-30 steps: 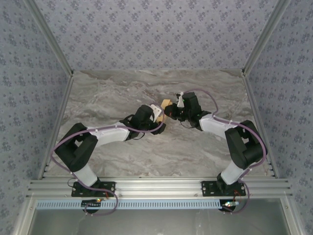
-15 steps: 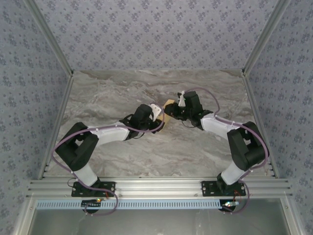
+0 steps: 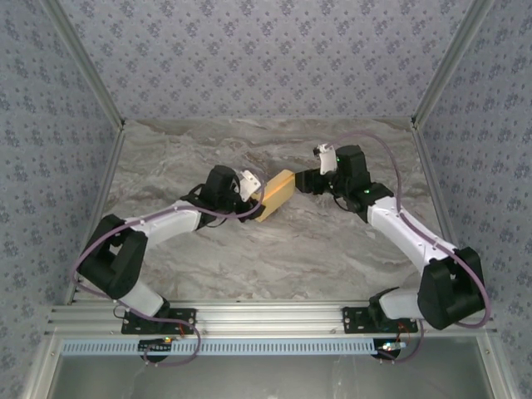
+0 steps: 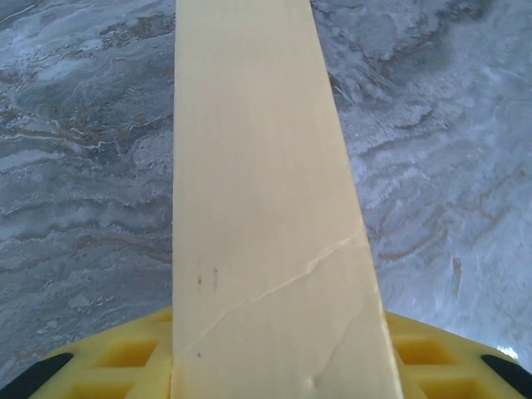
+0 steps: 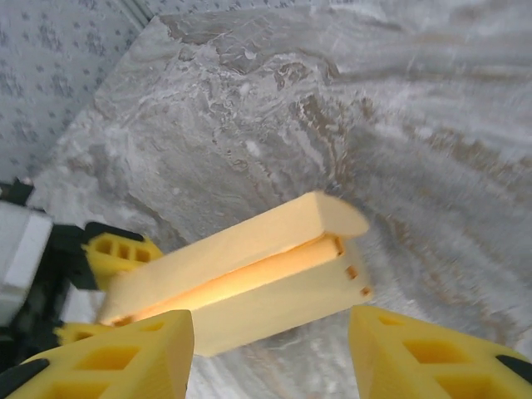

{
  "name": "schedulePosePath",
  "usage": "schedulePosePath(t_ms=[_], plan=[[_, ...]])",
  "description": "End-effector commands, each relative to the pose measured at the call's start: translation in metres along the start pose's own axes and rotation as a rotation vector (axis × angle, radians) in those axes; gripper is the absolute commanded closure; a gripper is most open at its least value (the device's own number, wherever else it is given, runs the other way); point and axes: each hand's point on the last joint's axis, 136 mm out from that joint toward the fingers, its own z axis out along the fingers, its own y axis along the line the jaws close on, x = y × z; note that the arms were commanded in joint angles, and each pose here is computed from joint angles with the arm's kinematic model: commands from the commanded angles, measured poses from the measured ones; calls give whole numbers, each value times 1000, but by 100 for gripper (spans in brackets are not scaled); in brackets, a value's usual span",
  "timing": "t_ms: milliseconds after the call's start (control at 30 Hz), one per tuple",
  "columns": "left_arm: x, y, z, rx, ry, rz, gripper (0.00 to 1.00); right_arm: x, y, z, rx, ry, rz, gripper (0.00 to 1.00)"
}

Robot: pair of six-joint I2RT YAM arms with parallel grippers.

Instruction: Fold the paper box

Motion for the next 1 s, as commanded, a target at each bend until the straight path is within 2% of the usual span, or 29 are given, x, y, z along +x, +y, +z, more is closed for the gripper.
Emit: schedulePosePath(t_ms=[0,167,267,500,700,967], plan=[[-22,-11,-20,100,-42,129,61,-4,-10,-12,58,-26,-247,46],[-20,-11,-31,193,-35,202,61,6,0,-16,-7,-69,-425,46],[-13,-16,-35,249,-18,301,60,17,5,-18,-21,-74,-446,46],[6,-20,-47,389,23,345,58,56,21,-19,62,-40,-494,46],[23,-18,-44,385,66,362,58,69,19,-35,85,-27,-492,46],[28,-15,-40,381,71,374,59,78,22,-22,41,12,-563,46]])
